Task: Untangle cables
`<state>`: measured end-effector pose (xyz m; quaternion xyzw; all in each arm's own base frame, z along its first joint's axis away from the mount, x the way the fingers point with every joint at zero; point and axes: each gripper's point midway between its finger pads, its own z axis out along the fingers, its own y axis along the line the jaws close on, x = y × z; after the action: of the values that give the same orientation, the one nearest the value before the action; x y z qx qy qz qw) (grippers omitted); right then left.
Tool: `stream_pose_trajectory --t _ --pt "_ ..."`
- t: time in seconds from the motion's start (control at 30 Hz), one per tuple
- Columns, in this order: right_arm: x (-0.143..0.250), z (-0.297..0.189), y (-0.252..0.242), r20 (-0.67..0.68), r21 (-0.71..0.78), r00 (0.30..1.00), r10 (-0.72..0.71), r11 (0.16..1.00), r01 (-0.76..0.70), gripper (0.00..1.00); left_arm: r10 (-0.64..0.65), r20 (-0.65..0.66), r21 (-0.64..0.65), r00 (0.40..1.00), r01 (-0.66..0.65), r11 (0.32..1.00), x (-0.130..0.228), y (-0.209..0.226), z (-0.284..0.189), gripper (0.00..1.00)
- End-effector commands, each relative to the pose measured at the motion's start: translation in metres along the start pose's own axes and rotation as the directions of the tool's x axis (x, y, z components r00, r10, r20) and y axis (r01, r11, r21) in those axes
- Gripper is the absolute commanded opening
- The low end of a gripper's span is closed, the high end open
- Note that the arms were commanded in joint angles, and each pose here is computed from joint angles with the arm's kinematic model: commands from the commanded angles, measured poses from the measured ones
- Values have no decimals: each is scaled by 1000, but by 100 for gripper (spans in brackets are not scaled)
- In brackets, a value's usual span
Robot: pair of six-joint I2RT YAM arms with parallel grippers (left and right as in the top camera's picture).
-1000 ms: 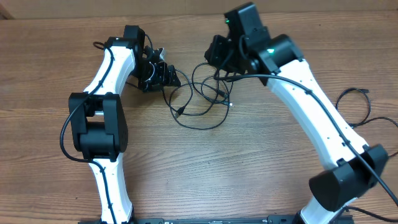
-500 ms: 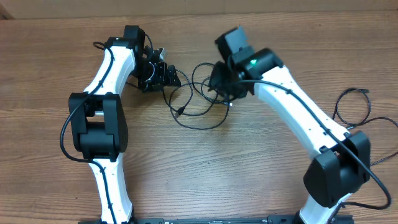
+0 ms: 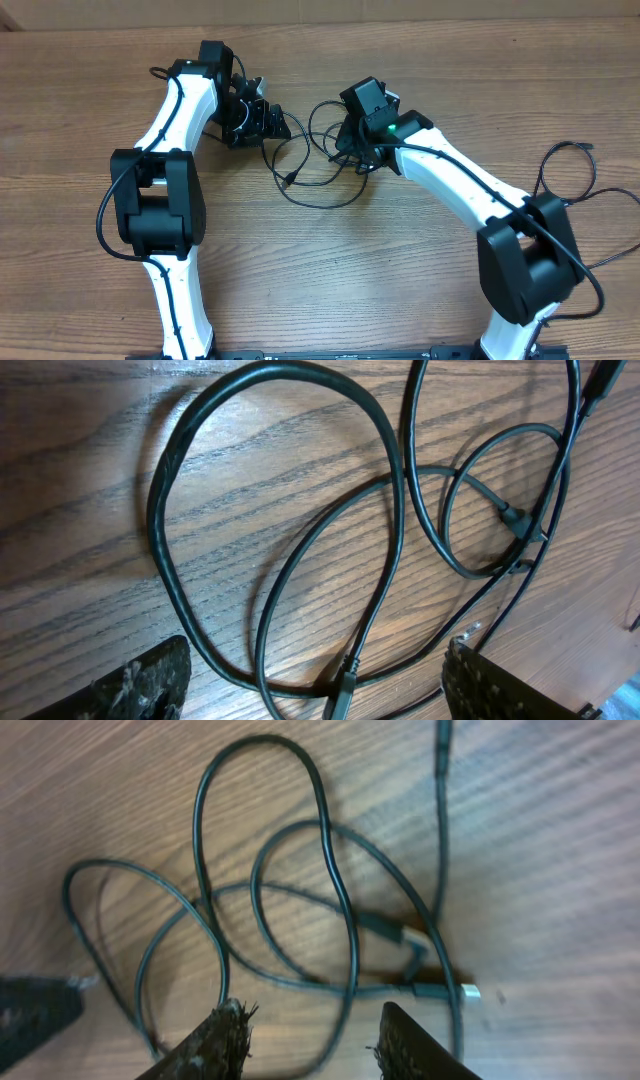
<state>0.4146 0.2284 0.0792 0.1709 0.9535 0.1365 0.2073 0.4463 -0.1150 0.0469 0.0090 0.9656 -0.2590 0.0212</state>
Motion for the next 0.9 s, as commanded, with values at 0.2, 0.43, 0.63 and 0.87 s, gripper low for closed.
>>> stream_pose_trajectory --t 0.2,0.43,0.63,0.87 --pt "11 49 -12 -10 49 1000 -25 998 26 37 10 -19 0 1000 -10 1000 4 0 7 80" --pt "19 62 -19 -34 74 999 -25 997 28 33 10 -18 0 1000 -10 1000 3 0 7 81" --pt "18 62 -18 -29 69 999 -22 997 24 28 11 -16 0 1000 -11 1000 3 0 7 80" --pt "20 63 -19 -33 72 999 -22 997 24 26 11 -16 0 1000 -11 1000 3 0 7 80"
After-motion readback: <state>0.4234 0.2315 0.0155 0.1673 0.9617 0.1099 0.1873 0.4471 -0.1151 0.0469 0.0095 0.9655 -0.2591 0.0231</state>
